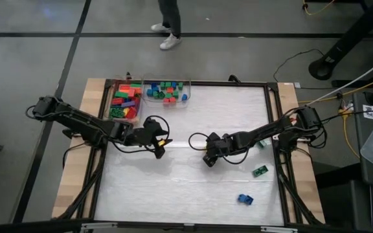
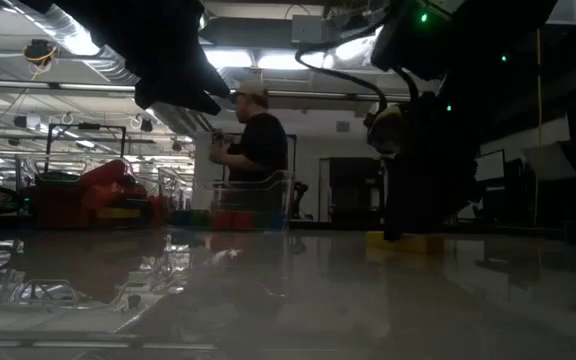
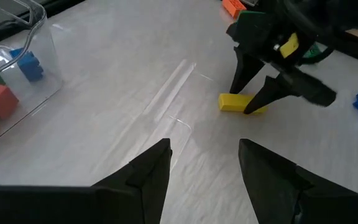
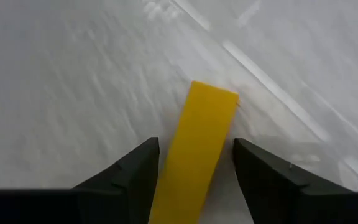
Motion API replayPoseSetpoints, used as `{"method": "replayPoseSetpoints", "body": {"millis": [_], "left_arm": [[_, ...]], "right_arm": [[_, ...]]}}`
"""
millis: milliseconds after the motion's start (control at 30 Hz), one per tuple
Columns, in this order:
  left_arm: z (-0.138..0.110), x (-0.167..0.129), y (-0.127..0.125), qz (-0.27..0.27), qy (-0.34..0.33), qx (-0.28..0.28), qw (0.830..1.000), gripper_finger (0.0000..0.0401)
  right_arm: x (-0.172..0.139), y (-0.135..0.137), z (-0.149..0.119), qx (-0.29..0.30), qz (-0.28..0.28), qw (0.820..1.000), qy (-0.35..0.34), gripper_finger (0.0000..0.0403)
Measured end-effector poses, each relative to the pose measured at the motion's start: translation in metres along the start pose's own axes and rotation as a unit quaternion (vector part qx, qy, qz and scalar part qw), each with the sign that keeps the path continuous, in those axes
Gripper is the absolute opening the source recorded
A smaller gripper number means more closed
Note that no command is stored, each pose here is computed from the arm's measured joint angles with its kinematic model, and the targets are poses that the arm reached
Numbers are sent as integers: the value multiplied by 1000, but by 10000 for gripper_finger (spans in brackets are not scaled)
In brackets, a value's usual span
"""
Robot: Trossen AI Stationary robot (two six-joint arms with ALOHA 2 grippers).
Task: Sort blocks by size
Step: Put the large yellow block into the left transparent bin
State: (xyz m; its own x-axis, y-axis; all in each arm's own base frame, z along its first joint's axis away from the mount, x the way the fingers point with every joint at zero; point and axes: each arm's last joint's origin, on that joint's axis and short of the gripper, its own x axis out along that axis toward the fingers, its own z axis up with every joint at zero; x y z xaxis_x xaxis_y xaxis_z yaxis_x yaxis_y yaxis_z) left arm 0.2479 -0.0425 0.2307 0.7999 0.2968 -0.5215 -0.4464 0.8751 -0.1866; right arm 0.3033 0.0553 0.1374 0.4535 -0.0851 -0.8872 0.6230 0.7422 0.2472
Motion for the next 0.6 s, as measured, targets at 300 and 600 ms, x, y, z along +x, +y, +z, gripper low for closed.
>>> {"method": "replayPoseSetpoints", "body": {"millis": [300,600], "left_arm": [[0,0,0,0,-1,0,1000,178],[0,0,0,-1,-2,-2,1000,178]], "right_arm": [[13,-1,-3,-5,-27,1000,-3,198],[12,2,2,-20,-38,999,-27,100]]}}
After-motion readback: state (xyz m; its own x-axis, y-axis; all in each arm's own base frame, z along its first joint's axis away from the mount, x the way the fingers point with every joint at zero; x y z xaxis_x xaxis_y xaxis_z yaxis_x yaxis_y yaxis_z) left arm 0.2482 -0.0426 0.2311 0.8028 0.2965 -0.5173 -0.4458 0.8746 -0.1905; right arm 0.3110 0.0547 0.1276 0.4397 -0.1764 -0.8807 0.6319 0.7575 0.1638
